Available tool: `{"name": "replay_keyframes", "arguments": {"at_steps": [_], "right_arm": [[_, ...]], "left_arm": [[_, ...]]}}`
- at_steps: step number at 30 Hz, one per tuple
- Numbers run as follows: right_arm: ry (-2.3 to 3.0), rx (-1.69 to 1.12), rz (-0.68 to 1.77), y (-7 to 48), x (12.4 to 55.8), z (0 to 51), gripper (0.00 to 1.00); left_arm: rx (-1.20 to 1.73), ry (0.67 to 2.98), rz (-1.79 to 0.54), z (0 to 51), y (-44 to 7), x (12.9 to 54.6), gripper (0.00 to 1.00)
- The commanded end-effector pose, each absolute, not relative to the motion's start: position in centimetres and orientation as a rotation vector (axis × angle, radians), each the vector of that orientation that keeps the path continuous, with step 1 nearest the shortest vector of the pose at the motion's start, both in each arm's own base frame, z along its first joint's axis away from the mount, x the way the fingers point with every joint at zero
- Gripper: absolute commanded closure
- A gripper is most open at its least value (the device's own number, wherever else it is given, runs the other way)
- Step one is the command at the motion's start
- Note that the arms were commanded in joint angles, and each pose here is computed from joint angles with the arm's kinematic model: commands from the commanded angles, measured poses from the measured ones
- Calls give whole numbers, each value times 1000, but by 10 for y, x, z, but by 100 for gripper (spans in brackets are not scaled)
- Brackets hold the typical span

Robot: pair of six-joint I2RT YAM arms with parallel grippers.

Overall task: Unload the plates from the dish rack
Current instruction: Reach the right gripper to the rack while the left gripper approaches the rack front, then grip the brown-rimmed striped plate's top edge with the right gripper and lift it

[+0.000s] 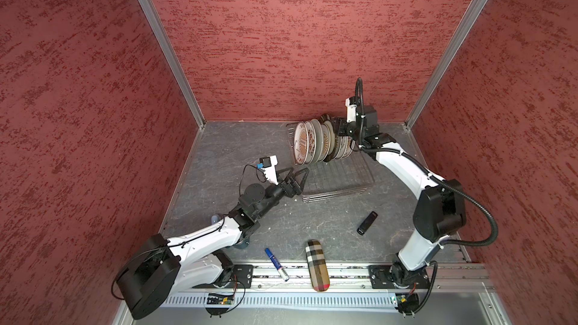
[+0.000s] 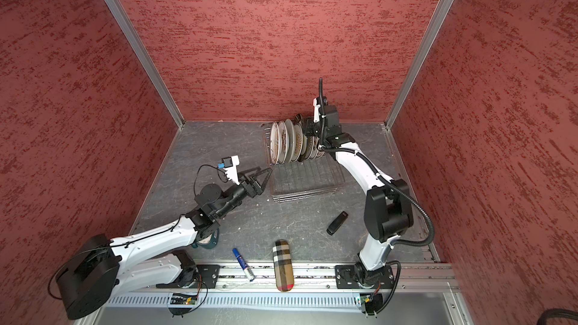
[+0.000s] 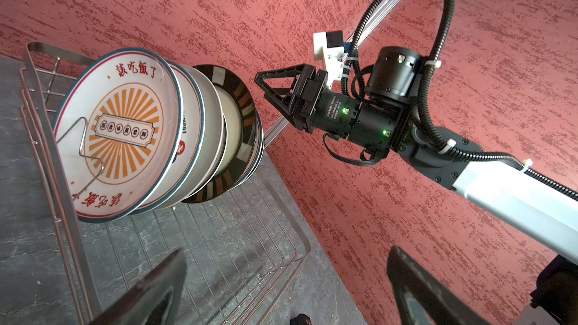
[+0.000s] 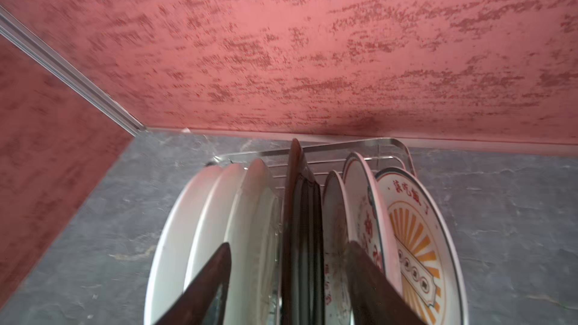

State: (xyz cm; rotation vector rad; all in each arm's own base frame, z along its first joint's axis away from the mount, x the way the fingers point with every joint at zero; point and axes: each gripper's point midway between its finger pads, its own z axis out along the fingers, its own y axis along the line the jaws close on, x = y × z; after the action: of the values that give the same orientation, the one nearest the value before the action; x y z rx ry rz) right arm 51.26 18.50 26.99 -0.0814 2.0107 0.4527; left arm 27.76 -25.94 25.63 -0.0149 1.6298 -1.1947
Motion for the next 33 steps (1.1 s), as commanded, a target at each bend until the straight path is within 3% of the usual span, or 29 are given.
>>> {"name": "replay_keyframes", "arguments": {"at_steps": [1,7,33], "right_arm": [[2036,-113,352,187,516,269,47],[2041,-106,234,188,520,261,57],[2122,-70,-53,186,536,220,74]], "left_arm": [[-13,1622,-1175,257,-262,282,0],[-3,1611,-1238,252,-278,280,0],[-69,1668,-1248,233,-297,293,1]]}}
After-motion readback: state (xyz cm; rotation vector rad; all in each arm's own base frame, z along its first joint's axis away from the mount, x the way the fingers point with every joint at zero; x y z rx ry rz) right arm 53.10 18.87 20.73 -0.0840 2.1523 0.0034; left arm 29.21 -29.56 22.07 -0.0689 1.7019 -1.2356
